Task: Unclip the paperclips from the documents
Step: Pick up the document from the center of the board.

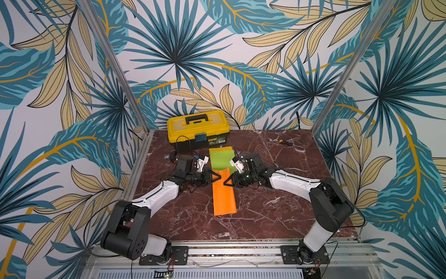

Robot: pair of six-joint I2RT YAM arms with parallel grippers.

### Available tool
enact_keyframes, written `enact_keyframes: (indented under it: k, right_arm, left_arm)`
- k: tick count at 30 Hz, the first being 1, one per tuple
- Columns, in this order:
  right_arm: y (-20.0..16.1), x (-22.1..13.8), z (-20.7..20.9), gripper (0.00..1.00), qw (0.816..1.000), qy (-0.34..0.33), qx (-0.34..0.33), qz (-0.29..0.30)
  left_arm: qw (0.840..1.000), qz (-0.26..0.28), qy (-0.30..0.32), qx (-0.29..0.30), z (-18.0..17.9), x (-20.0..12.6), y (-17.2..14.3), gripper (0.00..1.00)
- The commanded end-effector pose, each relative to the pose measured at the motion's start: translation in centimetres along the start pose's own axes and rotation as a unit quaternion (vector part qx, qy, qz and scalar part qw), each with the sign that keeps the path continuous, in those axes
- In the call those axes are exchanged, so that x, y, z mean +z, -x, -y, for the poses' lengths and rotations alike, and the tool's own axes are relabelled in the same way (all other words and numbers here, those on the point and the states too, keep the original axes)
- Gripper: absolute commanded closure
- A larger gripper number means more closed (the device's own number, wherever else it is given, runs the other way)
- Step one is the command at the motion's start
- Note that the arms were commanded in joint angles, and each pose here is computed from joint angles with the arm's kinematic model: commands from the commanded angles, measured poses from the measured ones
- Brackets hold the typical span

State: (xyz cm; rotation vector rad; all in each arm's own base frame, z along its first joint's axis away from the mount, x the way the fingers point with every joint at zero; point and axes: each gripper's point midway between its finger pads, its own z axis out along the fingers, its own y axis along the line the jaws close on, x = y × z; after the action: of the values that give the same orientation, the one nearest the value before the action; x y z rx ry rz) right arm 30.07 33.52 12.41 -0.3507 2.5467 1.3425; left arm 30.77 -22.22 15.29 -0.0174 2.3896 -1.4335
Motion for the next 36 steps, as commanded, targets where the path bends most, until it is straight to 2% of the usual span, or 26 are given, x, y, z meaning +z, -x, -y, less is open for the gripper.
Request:
enact_keyframes:
  k: [1,9,11,17,21,28,36]
  right_arm:
    - [0.3,0.4,-1.0,0.81,1.000,0.018,-0.013,-0.001]
    - [0.1,0.4,-1.3,0.81,1.000,0.017,-0.019,-0.004]
    - [-0.2,0.3,-0.8,0.80,1.000,0.005,-0.021,-0.006]
    - [-0.9,-0.5,0.1,0.71,0.999,-0.025,-0.027,-0.010]
    - [-1.0,-1.1,0.1,0.59,0.999,-0.037,-0.036,-0.010]
    - [-0.5,-2.3,0.1,0.46,0.997,-0.051,-0.050,0.003]
    - [-0.8,-5.2,1.4,0.37,0.995,-0.091,-0.051,0.002]
  left_arm:
    - [1.000,0.002,-0.013,0.014,0.6,0.0,0.6,0.73]
    - [1.000,0.003,-0.007,0.017,0.1,0.0,0.3,0.97]
    - [1.000,0.004,-0.005,0.018,0.1,-0.1,0.2,1.00]
    - [1.000,-0.002,-0.013,0.028,0.3,-0.4,-0.5,1.00]
    - [0.999,-0.007,-0.024,0.040,0.9,-0.7,-0.9,1.00]
    - [0.997,-0.025,-0.049,0.060,1.7,-0.9,-1.8,1.00]
    - [0.995,-0.044,-0.046,0.082,1.8,-1.2,-2.6,1.00]
